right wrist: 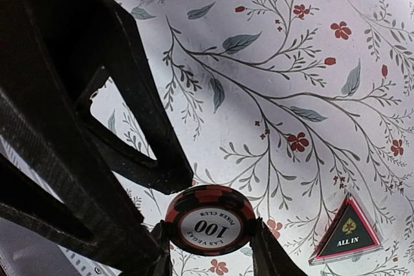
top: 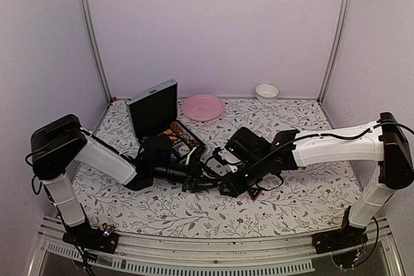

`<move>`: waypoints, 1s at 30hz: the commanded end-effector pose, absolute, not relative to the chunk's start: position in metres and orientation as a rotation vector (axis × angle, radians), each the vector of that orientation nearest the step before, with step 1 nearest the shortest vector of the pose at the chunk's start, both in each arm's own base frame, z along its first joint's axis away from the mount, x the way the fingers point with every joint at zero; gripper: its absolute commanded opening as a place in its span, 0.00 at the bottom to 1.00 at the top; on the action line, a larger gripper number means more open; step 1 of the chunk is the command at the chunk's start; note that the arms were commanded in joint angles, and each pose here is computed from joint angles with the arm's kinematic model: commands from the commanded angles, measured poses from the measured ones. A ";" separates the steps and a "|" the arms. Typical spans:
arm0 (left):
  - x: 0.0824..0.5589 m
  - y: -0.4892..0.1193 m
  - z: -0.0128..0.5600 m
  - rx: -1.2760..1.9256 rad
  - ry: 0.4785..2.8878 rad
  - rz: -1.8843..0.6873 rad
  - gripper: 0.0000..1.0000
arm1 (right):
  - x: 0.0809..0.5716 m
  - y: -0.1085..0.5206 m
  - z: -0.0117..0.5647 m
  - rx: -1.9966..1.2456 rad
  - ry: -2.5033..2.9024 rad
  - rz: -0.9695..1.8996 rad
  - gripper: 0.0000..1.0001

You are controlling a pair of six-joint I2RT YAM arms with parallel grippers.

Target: Pack up texas hold em set

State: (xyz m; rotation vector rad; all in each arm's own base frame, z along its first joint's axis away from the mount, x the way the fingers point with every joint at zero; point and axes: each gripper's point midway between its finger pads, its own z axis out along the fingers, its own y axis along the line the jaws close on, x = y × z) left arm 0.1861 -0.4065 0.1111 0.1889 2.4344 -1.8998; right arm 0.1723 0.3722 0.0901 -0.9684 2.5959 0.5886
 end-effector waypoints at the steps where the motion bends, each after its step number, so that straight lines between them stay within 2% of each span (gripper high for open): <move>1: 0.186 -0.411 0.110 0.194 2.438 -1.880 0.39 | 0.176 0.383 0.111 -0.967 2.524 0.642 0.35; 16: 0.188 -0.412 0.104 0.198 2.469 -1.846 0.37 | 0.178 0.386 0.116 -0.964 2.505 0.651 0.35; 30: 0.186 -0.415 0.097 0.192 2.490 -1.864 0.28 | 0.179 0.387 0.116 -0.967 2.499 0.650 0.35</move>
